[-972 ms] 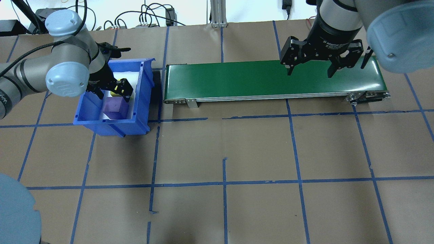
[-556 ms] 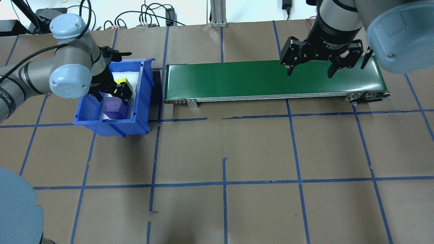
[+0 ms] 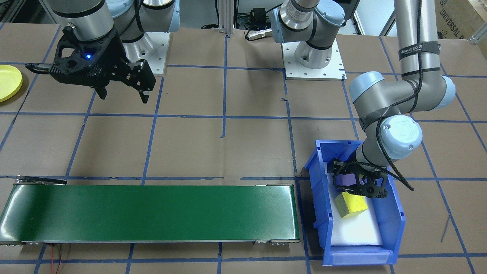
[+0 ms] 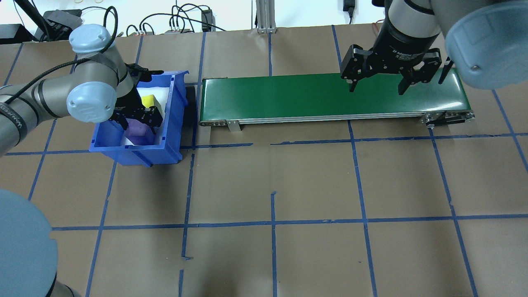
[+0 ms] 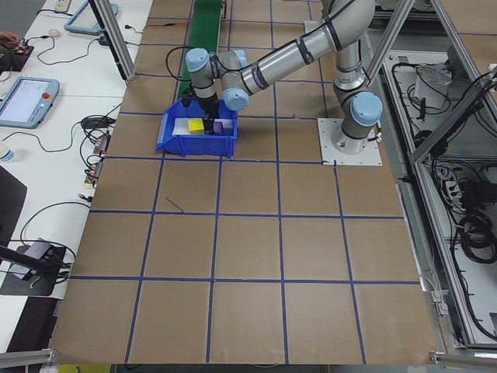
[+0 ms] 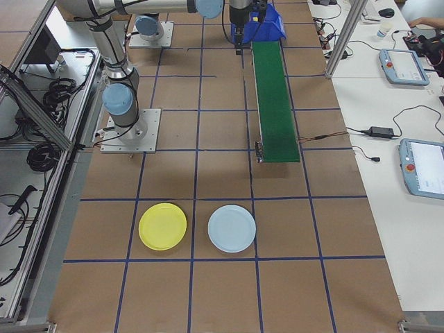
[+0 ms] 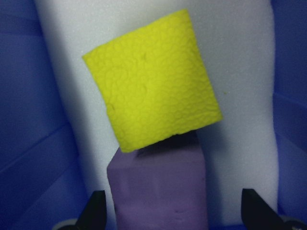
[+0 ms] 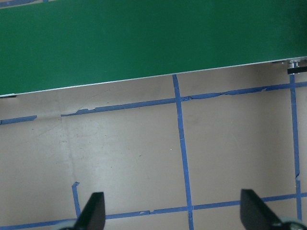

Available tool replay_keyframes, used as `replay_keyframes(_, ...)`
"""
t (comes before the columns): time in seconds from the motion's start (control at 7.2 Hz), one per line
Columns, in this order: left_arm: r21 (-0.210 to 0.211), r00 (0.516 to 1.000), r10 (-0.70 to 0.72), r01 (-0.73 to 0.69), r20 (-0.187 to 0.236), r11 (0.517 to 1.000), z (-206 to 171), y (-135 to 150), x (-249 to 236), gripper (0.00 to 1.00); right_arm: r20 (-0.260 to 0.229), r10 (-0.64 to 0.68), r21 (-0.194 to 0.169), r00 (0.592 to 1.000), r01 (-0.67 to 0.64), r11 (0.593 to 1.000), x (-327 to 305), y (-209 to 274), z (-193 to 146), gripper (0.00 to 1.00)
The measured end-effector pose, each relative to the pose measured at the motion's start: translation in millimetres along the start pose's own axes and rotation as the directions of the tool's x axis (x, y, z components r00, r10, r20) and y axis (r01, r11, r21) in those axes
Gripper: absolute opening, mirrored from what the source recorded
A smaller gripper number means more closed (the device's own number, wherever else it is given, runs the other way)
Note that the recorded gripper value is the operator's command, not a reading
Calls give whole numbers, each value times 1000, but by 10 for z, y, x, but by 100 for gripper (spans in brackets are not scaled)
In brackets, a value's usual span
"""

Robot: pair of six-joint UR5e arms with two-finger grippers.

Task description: Move block left to right into plate

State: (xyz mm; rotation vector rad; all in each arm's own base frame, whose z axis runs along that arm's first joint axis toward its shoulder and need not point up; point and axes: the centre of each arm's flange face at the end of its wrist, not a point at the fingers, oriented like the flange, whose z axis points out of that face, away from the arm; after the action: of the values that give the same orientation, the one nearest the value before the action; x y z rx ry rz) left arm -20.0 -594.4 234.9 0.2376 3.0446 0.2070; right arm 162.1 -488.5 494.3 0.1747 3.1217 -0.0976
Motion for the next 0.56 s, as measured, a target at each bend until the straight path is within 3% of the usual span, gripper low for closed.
replay_keyframes(0.28, -6, 1000, 6, -6, -1, 1000, 19, 46, 11, 26, 1, -1, 0, 1000, 1, 1000, -6, 3, 0, 100)
replay_keyframes(0.56, 82, 1000, -3, 0, 30, 997, -563, 183, -1, 26, 0, -1, -1, 1000, 1, 1000, -4, 3, 5, 100)
